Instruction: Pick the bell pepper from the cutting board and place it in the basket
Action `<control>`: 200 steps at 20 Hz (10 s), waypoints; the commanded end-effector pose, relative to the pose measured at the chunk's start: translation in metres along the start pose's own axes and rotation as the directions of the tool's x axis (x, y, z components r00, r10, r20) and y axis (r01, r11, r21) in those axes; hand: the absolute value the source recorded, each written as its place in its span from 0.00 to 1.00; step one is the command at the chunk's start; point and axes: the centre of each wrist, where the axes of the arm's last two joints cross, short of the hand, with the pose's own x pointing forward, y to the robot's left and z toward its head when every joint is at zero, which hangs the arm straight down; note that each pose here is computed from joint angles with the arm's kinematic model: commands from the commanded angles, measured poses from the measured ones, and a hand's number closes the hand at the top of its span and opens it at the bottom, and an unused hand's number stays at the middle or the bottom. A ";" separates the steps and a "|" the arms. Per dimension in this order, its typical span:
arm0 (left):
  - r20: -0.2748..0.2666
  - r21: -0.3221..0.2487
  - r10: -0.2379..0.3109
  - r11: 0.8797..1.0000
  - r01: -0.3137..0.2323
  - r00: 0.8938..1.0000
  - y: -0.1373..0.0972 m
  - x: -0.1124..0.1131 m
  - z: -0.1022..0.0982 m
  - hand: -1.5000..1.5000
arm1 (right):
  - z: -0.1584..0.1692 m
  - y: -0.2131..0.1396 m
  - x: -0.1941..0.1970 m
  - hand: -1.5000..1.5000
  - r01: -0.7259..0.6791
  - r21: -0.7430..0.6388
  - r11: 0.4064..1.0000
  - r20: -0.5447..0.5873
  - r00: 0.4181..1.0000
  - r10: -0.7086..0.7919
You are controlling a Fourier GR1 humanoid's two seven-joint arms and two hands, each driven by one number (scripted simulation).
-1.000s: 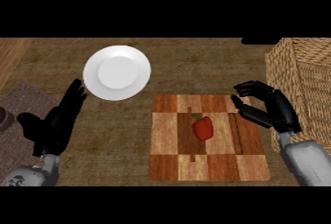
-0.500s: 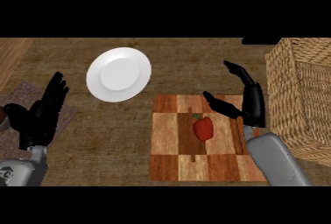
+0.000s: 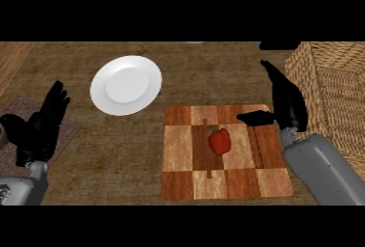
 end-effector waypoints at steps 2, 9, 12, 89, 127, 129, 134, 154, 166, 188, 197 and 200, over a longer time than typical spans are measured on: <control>-0.002 0.003 0.005 1.000 -0.005 1.000 -0.001 0.006 -0.003 0.50 | 0.010 -0.009 0.023 0.00 -0.204 0.314 0.927 -0.096 0.965 0.244; 0.010 0.014 0.013 1.000 -0.013 1.000 -0.002 0.008 -0.015 0.50 | 0.053 -0.068 0.080 0.00 -0.174 0.426 0.888 -0.124 0.961 0.248; 0.014 0.000 0.025 1.000 -0.025 1.000 -0.005 0.021 -0.018 0.50 | 0.068 -0.091 0.077 0.00 -0.129 0.415 0.901 -0.149 0.967 0.207; 0.022 -0.013 0.008 1.000 -0.007 1.000 -0.019 0.004 -0.007 0.50 | 0.086 0.129 -0.045 1.00 -0.113 0.485 0.867 -0.040 0.988 0.151; 0.034 -0.009 0.000 1.000 0.000 0.999 -0.004 -0.007 -0.011 0.50 | 0.228 -0.111 -0.046 1.00 0.377 0.271 0.886 0.295 0.844 -0.449; 0.004 -0.024 0.014 1.000 -0.014 1.000 -0.003 0.001 -0.007 0.50 | 0.207 -0.111 -0.037 1.00 0.457 0.238 0.857 0.258 0.821 -0.509; 0.020 -0.012 0.018 1.000 -0.018 1.000 0.003 -0.013 -0.008 0.50 | 0.180 -0.142 -0.018 1.00 0.513 0.143 0.847 0.253 0.808 -0.532; 0.018 -0.029 0.022 0.999 -0.022 1.000 -0.005 0.006 -0.015 0.50 | 0.042 -0.146 -0.028 1.00 0.207 -0.004 0.978 0.152 0.967 -0.204; 0.020 -0.018 0.002 1.000 -0.002 1.000 0.000 -0.012 -0.019 0.50 | -0.031 -0.159 -0.090 1.00 0.224 0.013 0.975 0.054 0.973 -0.224; 0.012 -0.036 0.007 0.999 -0.006 1.000 -0.024 0.008 -0.011 0.50 | -0.080 -0.173 -0.096 1.00 -0.417 -0.260 0.871 0.350 0.801 0.487; 0.020 -0.033 0.022 0.999 -0.021 1.000 -0.024 0.014 -0.014 0.50 | -0.082 -0.151 -0.119 1.00 -0.579 -0.047 0.814 0.238 0.785 0.572; 0.023 -0.025 0.003 1.000 -0.003 1.000 -0.009 0.007 -0.018 0.50 | -0.085 -0.160 -0.127 1.00 -0.572 -0.012 0.820 0.253 0.792 0.556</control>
